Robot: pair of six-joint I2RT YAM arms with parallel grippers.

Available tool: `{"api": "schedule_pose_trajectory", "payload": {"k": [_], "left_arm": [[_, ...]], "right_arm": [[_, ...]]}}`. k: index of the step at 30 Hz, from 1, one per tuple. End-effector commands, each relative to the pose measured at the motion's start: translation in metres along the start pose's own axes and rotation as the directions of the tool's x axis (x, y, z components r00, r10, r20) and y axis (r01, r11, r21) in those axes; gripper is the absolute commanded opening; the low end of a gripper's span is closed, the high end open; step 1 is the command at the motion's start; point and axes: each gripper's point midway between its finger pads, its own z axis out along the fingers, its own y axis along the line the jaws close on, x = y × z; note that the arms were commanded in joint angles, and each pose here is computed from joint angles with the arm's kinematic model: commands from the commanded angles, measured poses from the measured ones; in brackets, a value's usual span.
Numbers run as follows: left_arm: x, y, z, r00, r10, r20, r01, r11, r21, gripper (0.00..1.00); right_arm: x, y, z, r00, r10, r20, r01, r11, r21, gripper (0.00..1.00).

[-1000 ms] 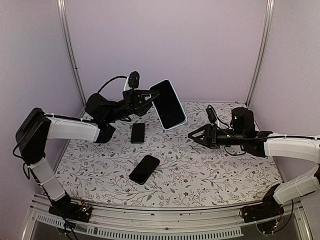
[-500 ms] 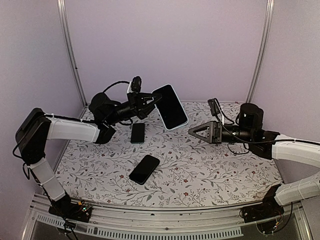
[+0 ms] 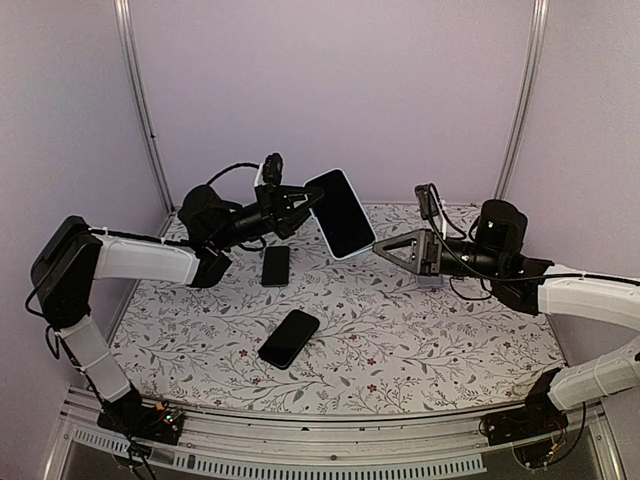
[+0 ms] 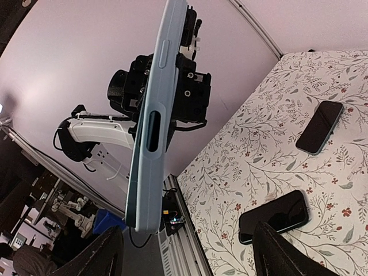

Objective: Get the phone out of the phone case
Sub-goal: Remove the bottom right corner of the phone case from the phone.

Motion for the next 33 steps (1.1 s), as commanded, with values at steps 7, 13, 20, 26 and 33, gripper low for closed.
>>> {"api": "schedule_pose_trajectory", "payload": {"k": [7,13,20,26,33], "left_arm": [[-0.003,-0.042,-0.001,0.998,0.067,0.018,-0.069,0.989,0.133,0.0],[-0.003,-0.055,-0.003,0.995,0.093,0.026,-0.096,0.98,0.175,0.0],[0.003,-0.065,0.001,0.993,0.116,-0.002,-0.112,0.967,0.227,0.0],[0.015,-0.067,0.013,0.991,0.124,-0.057,-0.106,0.962,0.254,0.0],[0.023,-0.084,0.015,0.984,0.165,-0.067,-0.135,0.935,0.327,0.0]], "right_arm": [[-0.003,-0.014,0.005,0.997,0.07,0.028,-0.071,0.997,0.011,0.79],[0.005,-0.031,0.001,0.992,0.125,0.032,-0.126,0.991,0.045,0.79],[0.01,-0.039,0.005,0.988,0.154,0.018,-0.155,0.987,0.052,0.79],[0.01,-0.042,0.011,0.985,0.173,-0.003,-0.173,0.984,0.047,0.78],[0.009,-0.049,0.011,0.981,0.192,0.022,-0.193,0.978,0.074,0.77]]}}
